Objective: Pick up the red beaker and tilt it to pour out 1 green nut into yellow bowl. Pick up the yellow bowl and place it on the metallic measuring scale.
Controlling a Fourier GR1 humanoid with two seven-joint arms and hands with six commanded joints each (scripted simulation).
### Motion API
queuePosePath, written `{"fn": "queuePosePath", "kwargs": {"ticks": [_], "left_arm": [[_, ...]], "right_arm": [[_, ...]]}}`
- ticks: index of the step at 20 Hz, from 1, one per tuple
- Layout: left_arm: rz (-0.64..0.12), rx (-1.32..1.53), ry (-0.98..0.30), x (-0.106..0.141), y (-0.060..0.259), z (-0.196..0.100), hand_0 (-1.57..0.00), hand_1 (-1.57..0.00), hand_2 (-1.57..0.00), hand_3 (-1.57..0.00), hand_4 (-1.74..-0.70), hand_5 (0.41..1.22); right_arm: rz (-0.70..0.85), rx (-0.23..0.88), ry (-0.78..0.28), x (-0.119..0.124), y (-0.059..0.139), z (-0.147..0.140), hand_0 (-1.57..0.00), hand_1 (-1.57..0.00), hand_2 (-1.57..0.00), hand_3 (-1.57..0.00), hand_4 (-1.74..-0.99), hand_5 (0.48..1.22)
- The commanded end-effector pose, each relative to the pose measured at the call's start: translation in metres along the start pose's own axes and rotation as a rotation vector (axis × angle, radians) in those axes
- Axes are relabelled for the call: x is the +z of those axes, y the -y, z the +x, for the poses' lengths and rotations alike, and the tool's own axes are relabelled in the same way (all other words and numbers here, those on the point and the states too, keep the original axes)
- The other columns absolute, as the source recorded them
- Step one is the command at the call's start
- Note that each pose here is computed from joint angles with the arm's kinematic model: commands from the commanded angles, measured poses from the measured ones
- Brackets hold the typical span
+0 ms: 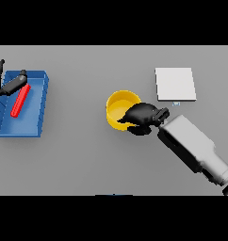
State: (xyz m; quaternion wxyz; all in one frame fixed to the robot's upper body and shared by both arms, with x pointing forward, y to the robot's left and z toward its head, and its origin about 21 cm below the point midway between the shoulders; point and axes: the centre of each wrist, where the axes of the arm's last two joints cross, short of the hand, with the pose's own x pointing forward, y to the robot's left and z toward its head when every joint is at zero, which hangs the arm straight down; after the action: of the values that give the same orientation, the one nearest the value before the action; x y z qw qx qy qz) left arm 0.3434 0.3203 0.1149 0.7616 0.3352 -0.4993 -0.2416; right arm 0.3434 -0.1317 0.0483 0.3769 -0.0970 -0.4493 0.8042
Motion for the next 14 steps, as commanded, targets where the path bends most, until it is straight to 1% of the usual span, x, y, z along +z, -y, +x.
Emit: {"fn": "queuePosePath", "kwargs": {"ticks": [1,2,4,7,9,10,11,12,13,14], "left_arm": [[-0.003,-0.005,0.006,0.002,0.000,0.001,0.00,0.00,0.00,0.00,-0.80,0.727],[0.000,-0.005,-0.002,0.000,-0.002,0.002,0.00,0.00,0.00,0.00,-0.80,0.727],[-0.005,0.000,0.008,0.005,-0.004,0.002,0.00,0.00,0.00,0.00,-0.80,0.725],[0.004,0.002,0.003,0.002,-0.002,0.001,0.00,0.00,0.00,0.00,-0.81,0.724],[0.002,-0.008,0.006,0.006,0.000,0.000,0.00,0.00,0.00,0.00,-0.80,0.725],[0.001,-0.010,0.003,0.004,0.001,0.002,0.00,0.00,0.00,0.00,-0.80,0.724],[0.003,-0.008,0.010,0.004,0.000,0.002,0.00,0.00,0.00,0.00,-0.80,0.724],[0.003,-0.005,0.013,0.006,0.001,0.008,0.00,0.00,0.00,0.00,-0.80,0.723],[0.007,-0.011,0.011,0.005,0.000,0.004,0.00,0.00,0.00,0.00,-0.80,0.723],[0.006,-0.013,0.005,0.005,0.000,0.003,0.00,0.00,0.00,0.00,-0.80,0.721]], "right_arm": [[0.010,-0.013,-0.003,0.000,0.000,-0.001,-1.22,-1.20,-1.18,-0.93,-1.628,1.137],[0.009,-0.017,0.005,0.002,0.000,-0.003,-1.29,-1.27,-1.26,-1.02,-1.649,1.154],[0.003,-0.017,-0.004,0.003,-0.001,0.000,-1.39,-1.38,-1.31,-1.14,-1.682,1.178],[-0.009,-0.021,0.011,0.009,-0.001,-0.003,-1.48,-1.47,-1.42,-1.18,-1.711,1.199],[-0.011,-0.015,0.017,0.014,0.005,-0.001,-1.51,-1.51,-1.45,-1.19,-1.722,1.207],[-0.025,-0.021,0.023,0.022,0.011,-0.005,-1.52,-1.52,-1.47,-1.19,-1.726,1.210],[-0.037,-0.022,0.005,0.026,0.017,-0.004,-1.53,-1.53,-1.49,-1.19,-1.729,1.212],[-0.041,-0.025,0.018,0.030,0.023,-0.003,-1.54,-1.54,-1.47,-1.27,-1.731,1.214],[-0.039,-0.024,0.019,0.035,0.026,-0.003,-1.55,-1.55,-1.49,-1.33,-1.732,1.215],[-0.053,-0.007,-0.001,0.039,0.035,-0.002,-1.55,-1.55,-1.51,-1.38,-1.731,1.216]]}}
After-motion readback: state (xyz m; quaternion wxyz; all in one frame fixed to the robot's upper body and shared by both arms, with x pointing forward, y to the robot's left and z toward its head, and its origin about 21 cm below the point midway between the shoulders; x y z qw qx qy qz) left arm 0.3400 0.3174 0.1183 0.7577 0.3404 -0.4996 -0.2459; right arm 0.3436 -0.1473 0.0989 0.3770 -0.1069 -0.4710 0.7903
